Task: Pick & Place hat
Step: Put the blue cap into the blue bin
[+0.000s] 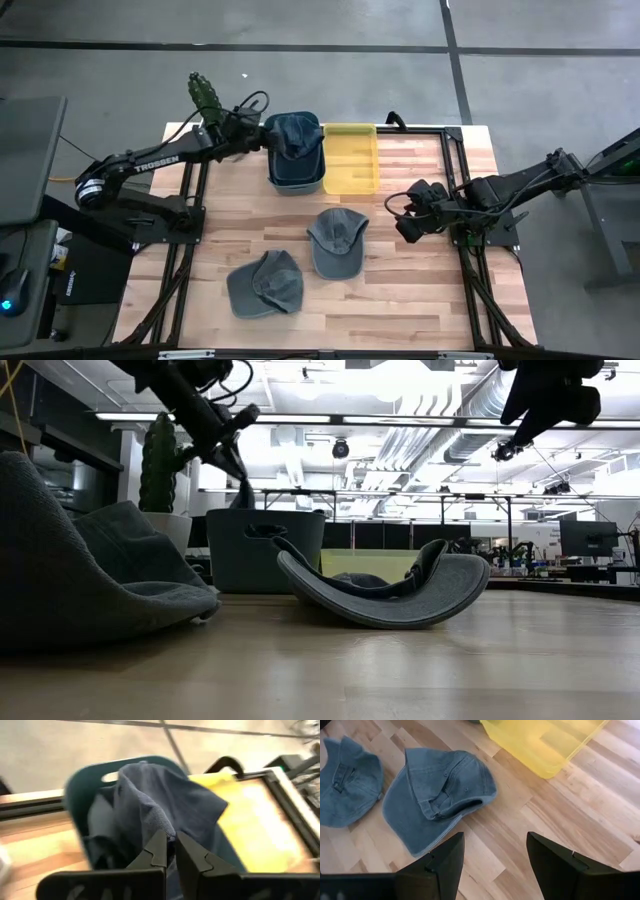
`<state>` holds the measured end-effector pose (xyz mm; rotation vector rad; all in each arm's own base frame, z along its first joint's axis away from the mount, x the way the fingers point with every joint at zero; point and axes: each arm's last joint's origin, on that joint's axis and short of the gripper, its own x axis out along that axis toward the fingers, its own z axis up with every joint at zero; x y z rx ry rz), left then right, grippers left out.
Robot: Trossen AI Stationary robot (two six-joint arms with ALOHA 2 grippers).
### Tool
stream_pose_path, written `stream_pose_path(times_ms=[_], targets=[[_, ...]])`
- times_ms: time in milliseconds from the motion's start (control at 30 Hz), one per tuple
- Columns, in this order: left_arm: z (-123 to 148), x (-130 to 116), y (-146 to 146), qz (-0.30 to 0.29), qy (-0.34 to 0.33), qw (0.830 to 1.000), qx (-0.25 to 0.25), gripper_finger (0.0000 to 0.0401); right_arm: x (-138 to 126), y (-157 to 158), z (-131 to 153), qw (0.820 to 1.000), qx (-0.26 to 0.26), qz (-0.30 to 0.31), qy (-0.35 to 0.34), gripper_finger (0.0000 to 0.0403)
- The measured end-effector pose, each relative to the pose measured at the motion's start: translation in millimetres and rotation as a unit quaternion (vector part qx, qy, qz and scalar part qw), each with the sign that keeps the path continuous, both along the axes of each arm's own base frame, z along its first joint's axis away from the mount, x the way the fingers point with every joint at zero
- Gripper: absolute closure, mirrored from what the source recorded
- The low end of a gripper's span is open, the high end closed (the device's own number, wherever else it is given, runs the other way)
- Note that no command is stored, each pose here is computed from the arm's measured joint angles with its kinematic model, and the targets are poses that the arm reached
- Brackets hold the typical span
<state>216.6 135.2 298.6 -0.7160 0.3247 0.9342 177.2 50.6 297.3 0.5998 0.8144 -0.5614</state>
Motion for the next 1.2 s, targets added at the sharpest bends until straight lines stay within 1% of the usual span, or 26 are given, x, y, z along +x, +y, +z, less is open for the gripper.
stream_pose_path(times_ms=[100,267,433,600,700,767,867,933,1033,1100,1133,1200], targets=[[-1.0,4.8,2.3,-0.004,-0.012,1.0,0.002,0.0398,0.4,-0.7,0.3,1.0,-0.005,-0.005,-0.003,0.0194],[-1.5,5.3,2.0,-0.004,-0.021,1.0,-0.01,0.04,2.0,-2.8,0.7,1.0,0.0,-0.01,-0.007,0.0194],[-10.3,-2.0,0.2,0.039,0.028,0.998,-0.031,0.04,2.2,-3.3,0.6,1.0,0.002,-0.01,-0.006,0.0194],[-11.4,-2.9,-0.2,0.026,0.051,0.998,-0.021,0.0397,2.2,-3.4,0.6,1.0,-0.001,-0.008,-0.006,0.0194],[-11.7,-3.1,-0.3,0.02,0.058,0.998,-0.017,0.0381,2.2,-3.4,0.6,1.0,0.0,-0.007,-0.005,0.0194],[-11.9,-3.3,-0.4,0.019,0.062,0.998,-0.016,0.036,2.1,-3.3,0.6,1.0,0.0,-0.007,-0.005,0.0194],[-10.2,-6.1,-1.9,0.017,0.065,0.998,-0.014,0.0318,2.1,-3.3,0.6,1.0,0.001,-0.007,-0.005,0.0194],[-6.3,-9.0,-3.1,0.019,0.067,0.998,-0.001,0.0286,2.1,-3.3,0.6,1.0,0.001,-0.007,-0.005,0.0194],[-3.3,-12.9,-5.4,0.019,0.065,0.998,-0.001,0.0246,2.1,-3.3,0.6,1.0,-0.001,-0.005,-0.005,0.0194],[1.8,-15.1,-6.7,0.023,0.047,0.999,0.004,0.0236,2.1,-3.4,0.6,1.0,-0.002,-0.006,-0.005,0.0194],[5.2,-16.7,-7.6,0.025,0.036,0.999,0.008,0.0238,2.2,-3.4,0.6,1.0,-0.002,-0.006,-0.005,0.0194],[12.6,-16.5,-7.6,0.025,0.003,0.999,0.023,0.0258,2.2,-3.5,0.6,1.0,-0.003,-0.007,-0.006,0.0194]])
